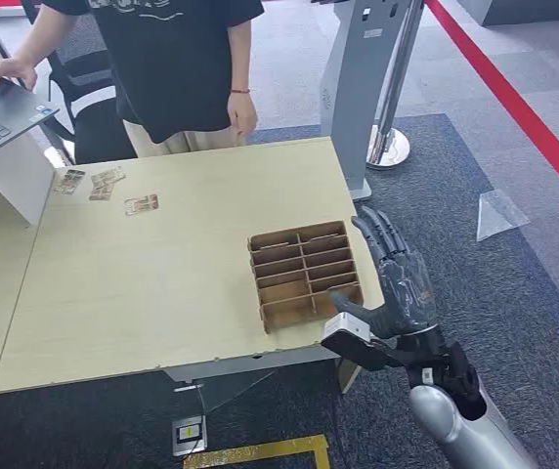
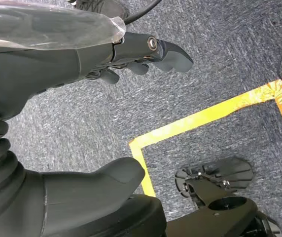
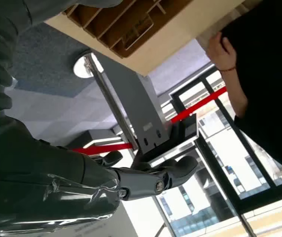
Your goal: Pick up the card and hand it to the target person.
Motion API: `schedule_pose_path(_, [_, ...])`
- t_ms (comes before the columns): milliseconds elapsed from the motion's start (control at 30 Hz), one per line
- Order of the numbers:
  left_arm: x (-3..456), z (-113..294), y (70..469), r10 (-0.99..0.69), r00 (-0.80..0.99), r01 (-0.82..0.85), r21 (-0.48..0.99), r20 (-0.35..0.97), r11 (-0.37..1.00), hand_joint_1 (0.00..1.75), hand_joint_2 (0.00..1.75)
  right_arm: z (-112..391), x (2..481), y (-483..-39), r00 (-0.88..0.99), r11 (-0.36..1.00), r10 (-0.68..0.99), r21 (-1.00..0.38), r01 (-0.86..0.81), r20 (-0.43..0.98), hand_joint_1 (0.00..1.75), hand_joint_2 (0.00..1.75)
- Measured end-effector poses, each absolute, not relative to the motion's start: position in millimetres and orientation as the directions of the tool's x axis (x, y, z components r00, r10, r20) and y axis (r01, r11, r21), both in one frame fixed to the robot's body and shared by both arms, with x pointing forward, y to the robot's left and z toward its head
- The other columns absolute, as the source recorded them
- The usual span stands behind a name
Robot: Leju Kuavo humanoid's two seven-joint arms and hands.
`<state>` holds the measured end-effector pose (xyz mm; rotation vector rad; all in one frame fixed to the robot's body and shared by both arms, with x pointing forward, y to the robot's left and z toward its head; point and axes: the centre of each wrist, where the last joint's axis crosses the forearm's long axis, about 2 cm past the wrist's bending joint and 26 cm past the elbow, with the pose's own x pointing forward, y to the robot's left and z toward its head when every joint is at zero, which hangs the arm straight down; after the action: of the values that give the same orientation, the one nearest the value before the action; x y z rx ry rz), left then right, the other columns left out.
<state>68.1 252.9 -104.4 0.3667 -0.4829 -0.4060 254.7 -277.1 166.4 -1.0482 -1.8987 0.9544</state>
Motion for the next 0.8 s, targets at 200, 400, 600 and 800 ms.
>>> schedule_pose_path(200, [68.2,-104.3,252.4,-0.461,0.806,0.292,0.429,0.371,0.855,0.0,1.75,156.4,260.2,-273.4,-0.406,0.385,0.878,-0.879,0.283,0.254,0.0,1.75])
schedule_pose_path(400, [68.0,-104.3,252.0,-0.466,0.804,0.297,0.429,0.371,0.853,0.0,1.75,144.7,266.4,-272.7,-0.405,0.351,0.885,-0.902,0.253,0.231,0.0,1.75])
schedule_pose_path(600, [68.4,-104.2,251.4,-0.476,0.797,0.306,0.43,0.371,0.849,0.0,1.75,133.7,273.6,-273.1,-0.39,0.292,0.902,-0.925,0.242,0.183,0.0,1.75])
schedule_pose_path(800, [70.8,-103.6,249.5,-0.485,0.791,0.315,0.431,0.373,0.846,0.0,1.75,120.6,281.3,-276.7,-0.399,0.293,0.898,-0.927,0.235,0.182,0.0,1.75])
